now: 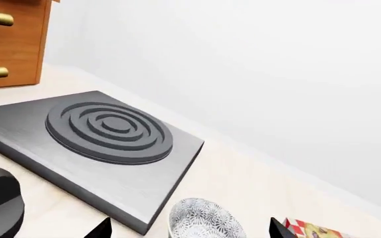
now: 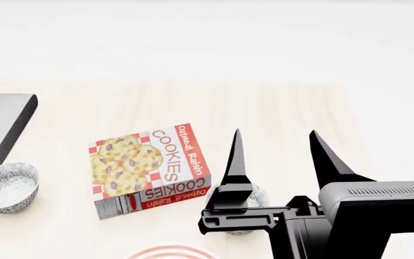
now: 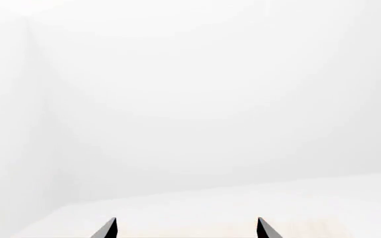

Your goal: Pick the akita bowl next to the plate and place it on the plate.

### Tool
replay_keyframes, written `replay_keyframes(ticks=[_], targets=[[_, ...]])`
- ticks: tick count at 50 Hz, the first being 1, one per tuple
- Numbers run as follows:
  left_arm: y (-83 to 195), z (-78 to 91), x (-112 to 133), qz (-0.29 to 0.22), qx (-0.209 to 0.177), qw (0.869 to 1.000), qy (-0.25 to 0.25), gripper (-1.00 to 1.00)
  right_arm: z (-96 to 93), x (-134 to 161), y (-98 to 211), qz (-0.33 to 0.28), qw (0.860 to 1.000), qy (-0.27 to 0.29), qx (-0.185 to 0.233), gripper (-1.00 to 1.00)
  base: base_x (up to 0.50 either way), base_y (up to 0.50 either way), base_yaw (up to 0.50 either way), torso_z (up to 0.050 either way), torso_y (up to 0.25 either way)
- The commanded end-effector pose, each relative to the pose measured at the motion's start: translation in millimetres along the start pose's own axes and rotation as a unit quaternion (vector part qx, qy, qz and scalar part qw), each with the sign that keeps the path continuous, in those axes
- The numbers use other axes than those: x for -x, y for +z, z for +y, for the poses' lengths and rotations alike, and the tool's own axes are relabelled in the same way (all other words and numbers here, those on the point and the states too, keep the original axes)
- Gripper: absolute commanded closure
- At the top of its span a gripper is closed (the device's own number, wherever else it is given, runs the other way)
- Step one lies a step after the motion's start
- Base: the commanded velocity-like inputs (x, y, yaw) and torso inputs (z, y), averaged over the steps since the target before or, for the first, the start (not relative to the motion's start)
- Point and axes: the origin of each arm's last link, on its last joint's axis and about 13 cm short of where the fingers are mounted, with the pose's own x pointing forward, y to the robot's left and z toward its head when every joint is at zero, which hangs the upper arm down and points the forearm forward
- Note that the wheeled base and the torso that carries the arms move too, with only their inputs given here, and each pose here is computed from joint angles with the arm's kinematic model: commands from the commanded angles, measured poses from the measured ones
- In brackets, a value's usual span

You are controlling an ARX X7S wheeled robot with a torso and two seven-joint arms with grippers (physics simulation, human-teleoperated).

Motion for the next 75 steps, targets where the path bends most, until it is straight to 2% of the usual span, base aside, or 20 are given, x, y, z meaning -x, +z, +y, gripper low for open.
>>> replay_keyframes(ticks=[1,7,12,16,17,21,27,30,31,35,36,38,40,41,42,46,47,54,55,75], targets=[[0.0,0.3,0.4,0.0,-0.001,1.0,0.0,-1.0,0.0,0.1,-0.9,0.001,1.0,0.002,0.0,-1.0,0.5,0.0,0.0,0.0,0.0],[1.6,-0.5,1.4,0.0,-0.001,1.0,0.0,-1.0,0.7,0.0,-3.5,0.007,1.0,-0.001,0.004,-1.0,0.42,0.0,0.0,0.0,0.0],[2.5,-0.6,2.0,0.001,0.002,1.0,0.002,-1.0,-0.9,-3.6,-5.8,0.04,0.998,-0.034,0.017,-1.0,0.0,0.0,0.0,0.0,0.0],[2.5,-0.6,2.4,0.0,0.002,1.0,0.002,-1.0,-4.5,-10.6,-12.7,0.111,0.985,-0.098,0.085,-1.0,0.0,0.0,0.0,0.0,0.0],[3.0,-0.8,2.3,0.0,0.002,1.0,0.003,-1.0,-5.6,-13.7,-15.0,0.126,0.982,-0.105,0.089,-1.0,0.0,0.0,0.0,0.0,0.0],[2.9,-0.7,2.0,0.001,0.003,1.0,0.003,-1.0,-11.3,-21.7,-21.3,0.154,0.98,-0.099,0.078,-1.0,0.0,0.0,0.0,0.0,0.0],[3.0,-0.7,2.1,0.001,0.004,1.0,0.003,-1.0,-14.0,-34.7,-20.6,0.171,0.974,-0.109,0.103,-1.0,0.0,0.0,0.0,0.0,0.0],[3.0,-0.9,2.0,0.002,0.004,1.0,0.003,-1.0,-14.4,-42.9,-19.6,0.184,0.972,-0.091,0.113,-1.0,0.0,0.0,0.0,0.0,0.0],[1.9,-0.4,1.7,0.002,0.004,1.0,0.003,-1.0,-13.9,-47.2,-18.5,0.203,0.974,-0.064,0.083,-1.0,0.0,0.0,0.0,0.0,0.0],[2.5,-0.8,1.9,0.002,0.004,1.0,0.003,-1.0,-14.1,-54.6,-16.7,0.201,0.973,-0.071,0.093,-1.0,0.0,0.0,0.0,0.0,0.0],[2.5,-0.8,1.9,0.002,0.004,1.0,0.003,-1.0,-13.6,-57.1,-17.0,0.215,0.973,-0.049,0.062,-1.0,0.0,0.0,0.0,0.0,0.0],[3.0,-0.8,2.1,0.002,0.004,1.0,0.003,-1.0,-13.8,-60.2,-16.9,0.22,0.97,-0.058,0.082,-1.0,0.0,0.0,0.0,0.0,0.0],[2.0,-0.1,1.6,0.002,0.005,1.0,0.003,-1.0,-14.1,-66.3,-15.8,0.214,0.973,-0.051,0.069,-1.0,0.0,0.0,0.0,0.0,0.0],[2.6,-0.4,1.7,0.002,0.005,1.0,0.003,-1.0,-14.2,-68.7,-14.7,0.215,0.972,-0.057,0.08,-1.0,0.0,0.0,0.0,0.0,0.0],[2.7,-0.5,1.6,0.002,0.005,1.0,0.003,-1.0,-13.6,-70.0,-14.4,0.219,0.971,-0.07,0.061,-1.0,0.0,0.0,0.0,0.0,0.0],[2.7,-0.3,1.6,0.002,0.005,1.0,0.003,-1.0,-14.1,-77.6,-12.0,0.27,0.957,-0.065,0.082,-1.0,0.0,0.0,0.0,0.0,0.0],[2.3,-0.2,1.1,0.002,0.005,1.0,0.004,-1.0,-14.9,-80.0,-11.7,0.29,0.953,-0.063,0.064,-1.0,0.0,0.0,0.0,0.0,0.0],[1.4,0.0,0.7,0.002,0.004,1.0,0.004,-1.0,-19.9,-91.1,-7.1,0.303,0.949,-0.07,0.047,-1.0,0.0,0.0,0.0,0.0,0.0],[1.3,0.1,0.6,0.002,0.005,1.0,0.004,-1.0,-20.1,-94.4,-5.8,0.313,0.946,-0.069,0.036,-1.0,0.0,0.0,0.0,0.0,0.0],[0.2,0.6,-0.1,0.003,0.006,1.0,0.005,-1.0,-27.1,-124.0,-19.0,0.406,0.911,-0.064,0.035,-1.0,0.0,0.0,0.0,0.0,0.0]])
